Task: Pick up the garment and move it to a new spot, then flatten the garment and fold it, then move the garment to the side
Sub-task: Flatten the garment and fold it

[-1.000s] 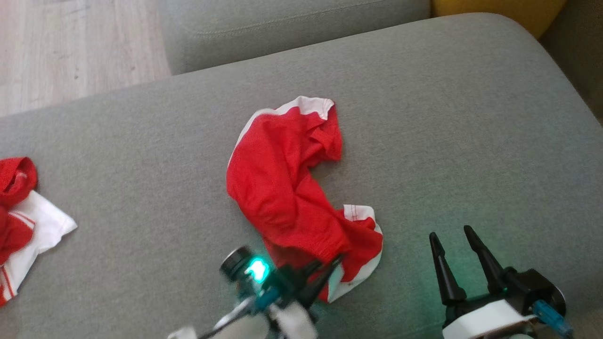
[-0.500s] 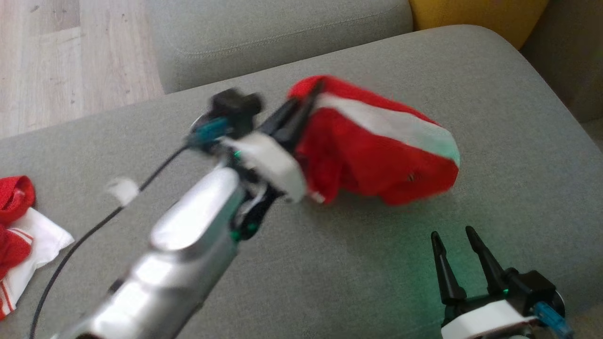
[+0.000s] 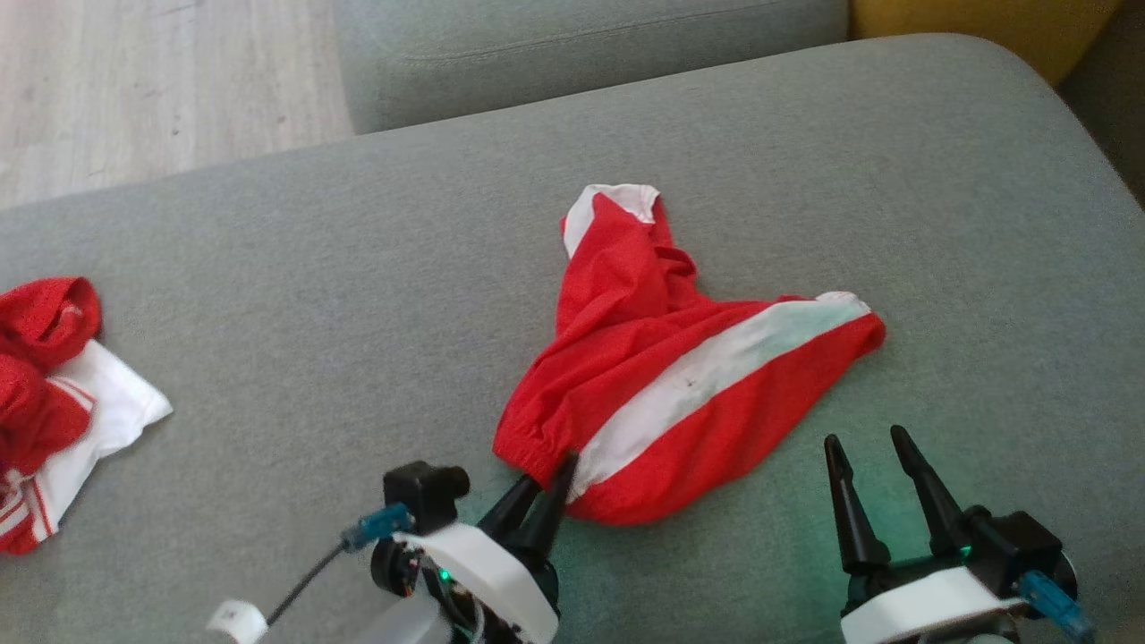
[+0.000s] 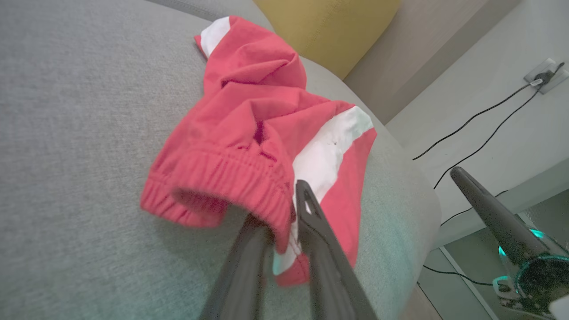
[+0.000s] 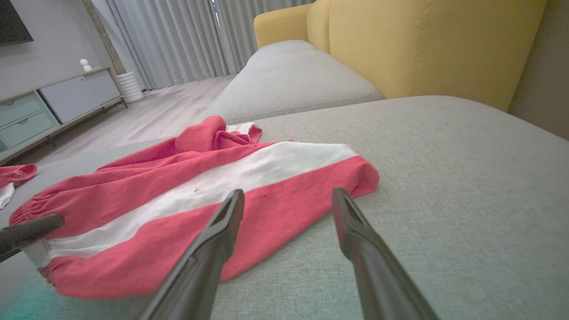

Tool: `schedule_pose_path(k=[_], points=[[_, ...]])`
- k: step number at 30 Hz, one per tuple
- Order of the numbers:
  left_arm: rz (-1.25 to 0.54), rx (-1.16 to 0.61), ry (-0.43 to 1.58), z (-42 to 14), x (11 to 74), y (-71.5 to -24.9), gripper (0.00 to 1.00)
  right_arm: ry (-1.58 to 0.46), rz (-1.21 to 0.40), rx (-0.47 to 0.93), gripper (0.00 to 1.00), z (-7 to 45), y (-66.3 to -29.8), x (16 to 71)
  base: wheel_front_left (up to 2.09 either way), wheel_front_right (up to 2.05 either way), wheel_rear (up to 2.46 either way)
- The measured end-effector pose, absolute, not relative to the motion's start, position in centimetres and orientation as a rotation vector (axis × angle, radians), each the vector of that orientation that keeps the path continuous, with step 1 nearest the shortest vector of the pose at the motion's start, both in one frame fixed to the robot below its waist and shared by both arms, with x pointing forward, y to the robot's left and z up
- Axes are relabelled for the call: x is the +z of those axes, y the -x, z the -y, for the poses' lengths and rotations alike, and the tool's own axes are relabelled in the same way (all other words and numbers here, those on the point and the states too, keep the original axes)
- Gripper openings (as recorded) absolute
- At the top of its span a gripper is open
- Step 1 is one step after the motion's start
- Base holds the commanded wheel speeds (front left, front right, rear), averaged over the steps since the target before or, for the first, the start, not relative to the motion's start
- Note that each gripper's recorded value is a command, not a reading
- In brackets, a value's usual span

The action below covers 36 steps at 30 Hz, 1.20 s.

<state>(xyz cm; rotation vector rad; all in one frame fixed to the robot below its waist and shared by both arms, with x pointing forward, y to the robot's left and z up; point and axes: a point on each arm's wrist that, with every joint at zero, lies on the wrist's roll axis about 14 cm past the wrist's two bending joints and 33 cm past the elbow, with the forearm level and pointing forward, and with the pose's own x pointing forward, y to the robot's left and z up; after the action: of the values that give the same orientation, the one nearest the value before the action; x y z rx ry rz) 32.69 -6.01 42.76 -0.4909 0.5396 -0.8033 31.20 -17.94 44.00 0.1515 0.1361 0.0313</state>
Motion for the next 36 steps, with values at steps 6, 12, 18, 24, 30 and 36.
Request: schedule_pose_path(k=[6, 12, 18, 24, 30, 36], points=[[-0.475, -0.791, 0.531, 5.9, 43.3, -32.2, 1.0, -0.177, -0.14, 0.07, 1.0, 16.6, -31.8, 43.9, 0.0, 0.0, 0.0], [-0.528, -0.773, 0.563, 5.8, 42.1, -30.3, 1.0, -0.179, -0.139, 0.091, 1.0, 15.9, -31.5, 44.0, 0.0, 0.0, 0.0], [-0.564, -0.764, 0.564, 6.0, 41.1, -30.0, 1.0, -0.178, -0.136, 0.08, 1.0, 16.2, -31.2, 44.0, 0.0, 0.0, 0.0], [-0.554, -0.763, 0.564, 6.1, 41.0, -30.0, 0.11, -0.175, -0.13, 0.069, 1.0, 16.6, -30.8, 44.2, 0.0, 0.0, 0.0], [-0.524, -0.769, 0.548, 5.7, 41.4, -29.9, 0.0, -0.169, -0.124, 0.076, 1.0, 16.5, -30.9, 44.4, 0.0, 0.0, 0.0], [-0.487, -0.757, 0.49, 4.3, 41.4, -30.5, 0.0, -0.169, -0.125, 0.093, 1.0, 16.0, -31.1, 44.4, 0.0, 0.0, 0.0]])
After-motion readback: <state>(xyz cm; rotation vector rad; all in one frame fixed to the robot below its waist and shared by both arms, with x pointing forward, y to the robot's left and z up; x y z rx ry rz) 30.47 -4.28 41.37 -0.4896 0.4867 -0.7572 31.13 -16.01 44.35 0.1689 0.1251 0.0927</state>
